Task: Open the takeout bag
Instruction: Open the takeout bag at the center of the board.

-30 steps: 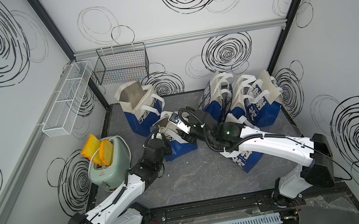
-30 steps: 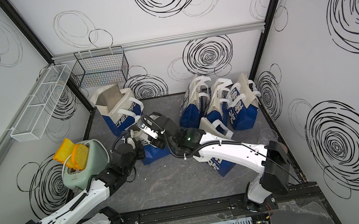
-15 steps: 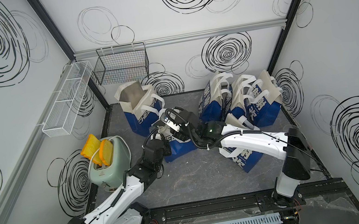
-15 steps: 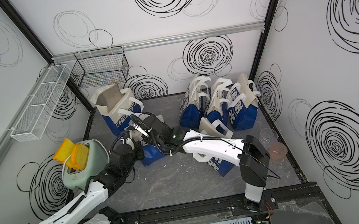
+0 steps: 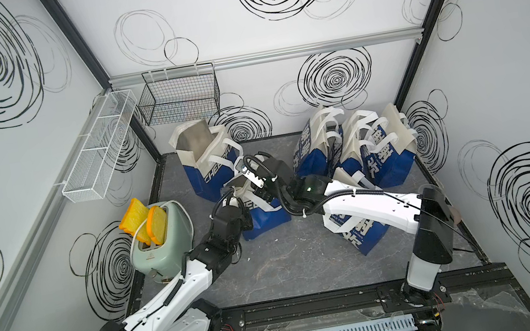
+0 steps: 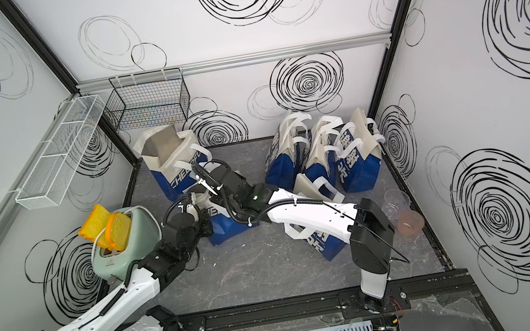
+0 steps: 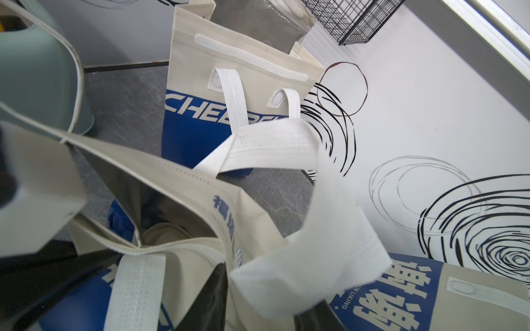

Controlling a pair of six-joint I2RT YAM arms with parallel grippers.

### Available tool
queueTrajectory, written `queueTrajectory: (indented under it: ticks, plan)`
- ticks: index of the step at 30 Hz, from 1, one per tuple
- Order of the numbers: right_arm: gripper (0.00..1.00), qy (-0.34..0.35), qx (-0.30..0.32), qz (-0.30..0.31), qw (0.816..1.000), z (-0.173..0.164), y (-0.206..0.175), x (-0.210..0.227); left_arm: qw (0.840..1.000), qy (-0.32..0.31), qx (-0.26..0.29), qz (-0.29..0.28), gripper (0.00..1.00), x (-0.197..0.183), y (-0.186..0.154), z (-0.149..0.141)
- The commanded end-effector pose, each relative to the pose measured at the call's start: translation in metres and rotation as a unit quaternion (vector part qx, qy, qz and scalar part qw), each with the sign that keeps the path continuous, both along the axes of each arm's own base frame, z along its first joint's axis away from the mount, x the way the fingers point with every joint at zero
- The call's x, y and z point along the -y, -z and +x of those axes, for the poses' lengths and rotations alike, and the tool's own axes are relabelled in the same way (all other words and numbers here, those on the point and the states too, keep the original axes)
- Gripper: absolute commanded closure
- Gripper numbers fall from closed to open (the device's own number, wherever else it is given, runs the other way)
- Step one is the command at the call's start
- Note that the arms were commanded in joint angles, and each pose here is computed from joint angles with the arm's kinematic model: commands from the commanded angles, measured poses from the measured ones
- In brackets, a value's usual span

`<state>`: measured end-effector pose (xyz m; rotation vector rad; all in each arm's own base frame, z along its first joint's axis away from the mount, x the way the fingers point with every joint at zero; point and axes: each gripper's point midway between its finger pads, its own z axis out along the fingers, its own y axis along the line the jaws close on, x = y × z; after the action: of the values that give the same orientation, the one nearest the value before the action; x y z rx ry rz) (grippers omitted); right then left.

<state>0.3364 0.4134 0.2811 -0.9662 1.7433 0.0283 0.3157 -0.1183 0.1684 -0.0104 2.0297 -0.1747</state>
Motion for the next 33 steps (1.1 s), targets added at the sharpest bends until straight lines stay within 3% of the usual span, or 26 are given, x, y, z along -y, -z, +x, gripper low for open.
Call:
queueTrajectory:
  ticks: [1,9,11,14,33]
  plan:
    - [0.65,0.006,0.008,0.004,1.000,0.008,-0.003,-0.003,0.999,0.002,-0.023,0.024,1.00,-0.006,0.016,-0.006]
    - [0.68,-0.001,-0.005,-0.010,1.000,0.005,0.014,-0.003,0.999,0.001,-0.023,0.025,1.00,-0.007,0.016,-0.004]
    - [0.77,0.004,-0.004,-0.013,1.000,0.006,0.016,-0.002,0.999,0.001,-0.023,0.024,1.00,-0.007,0.017,-0.004]
    - [1.00,0.017,0.001,-0.014,1.000,0.011,0.012,0.003,0.999,0.002,-0.025,0.024,1.00,-0.007,0.018,-0.003]
    - [1.00,0.054,0.014,-0.004,0.998,0.041,-0.062,0.060,0.992,-0.050,-0.097,0.061,1.00,-0.034,0.051,0.007]
